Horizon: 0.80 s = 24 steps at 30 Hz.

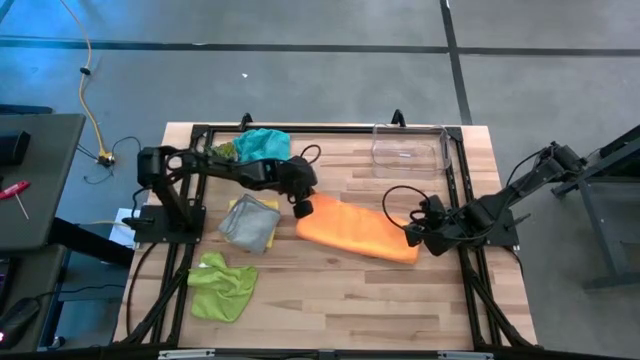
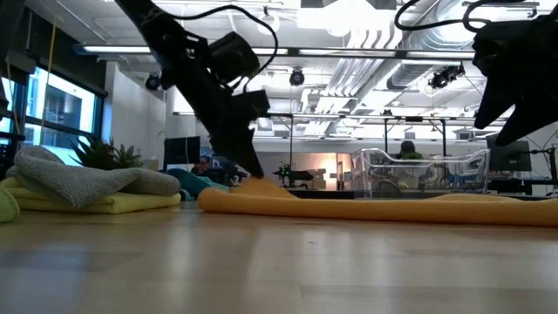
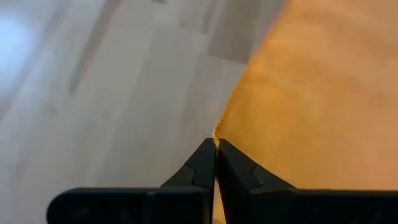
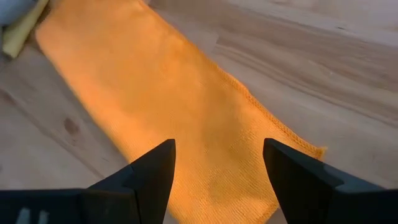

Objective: Fold microfiber towels

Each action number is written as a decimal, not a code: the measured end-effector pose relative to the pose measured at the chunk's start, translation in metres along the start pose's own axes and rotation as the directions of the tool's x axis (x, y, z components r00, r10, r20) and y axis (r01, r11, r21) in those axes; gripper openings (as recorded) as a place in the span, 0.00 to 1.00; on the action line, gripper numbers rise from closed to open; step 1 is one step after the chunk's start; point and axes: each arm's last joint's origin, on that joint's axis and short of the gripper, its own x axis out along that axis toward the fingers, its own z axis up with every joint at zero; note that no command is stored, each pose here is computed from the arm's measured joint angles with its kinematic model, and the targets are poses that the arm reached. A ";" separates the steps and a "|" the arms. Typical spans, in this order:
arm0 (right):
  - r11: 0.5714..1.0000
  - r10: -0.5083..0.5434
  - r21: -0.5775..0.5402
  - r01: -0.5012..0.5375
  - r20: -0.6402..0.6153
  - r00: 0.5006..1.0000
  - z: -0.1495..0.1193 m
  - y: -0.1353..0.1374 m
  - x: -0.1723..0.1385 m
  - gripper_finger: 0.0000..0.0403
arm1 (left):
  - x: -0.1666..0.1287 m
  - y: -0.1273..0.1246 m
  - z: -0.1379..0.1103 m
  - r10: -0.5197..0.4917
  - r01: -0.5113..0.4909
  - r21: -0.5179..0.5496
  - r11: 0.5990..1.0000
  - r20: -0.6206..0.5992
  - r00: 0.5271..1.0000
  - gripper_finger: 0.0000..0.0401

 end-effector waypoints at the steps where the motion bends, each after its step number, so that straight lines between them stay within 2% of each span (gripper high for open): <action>1: 1.000 0.004 -0.016 -0.004 -0.014 1.000 0.000 0.000 -0.001 0.59 | 0.000 -0.003 -0.002 -0.009 0.009 -0.008 1.000 -0.026 1.000 0.00; 6: 0.999 0.018 -0.037 -0.019 -0.023 1.000 0.001 -0.001 -0.003 0.59 | -0.001 -0.025 -0.013 -0.038 0.038 -0.004 0.999 -0.118 0.992 0.00; 13: 0.998 -0.008 -0.055 0.007 -0.019 1.000 0.001 -0.004 -0.003 0.59 | -0.014 -0.056 -0.013 -0.101 0.090 -0.095 0.991 -0.111 0.989 0.00; 17: 0.998 -0.024 -0.064 0.023 -0.019 1.000 0.001 -0.005 -0.003 0.59 | -0.045 -0.063 0.007 -0.247 0.234 -0.237 0.943 -0.026 0.969 0.00; 20: 0.996 -0.041 -0.074 0.040 -0.017 0.999 0.001 -0.007 -0.003 0.59 | -0.066 -0.066 0.012 -0.253 0.246 -0.272 0.930 0.009 0.967 0.00; 24: 0.996 -0.044 -0.075 0.043 -0.017 0.999 0.001 -0.008 -0.003 0.59 | -0.075 -0.076 0.007 -0.281 0.258 -0.338 0.905 -0.020 0.959 0.00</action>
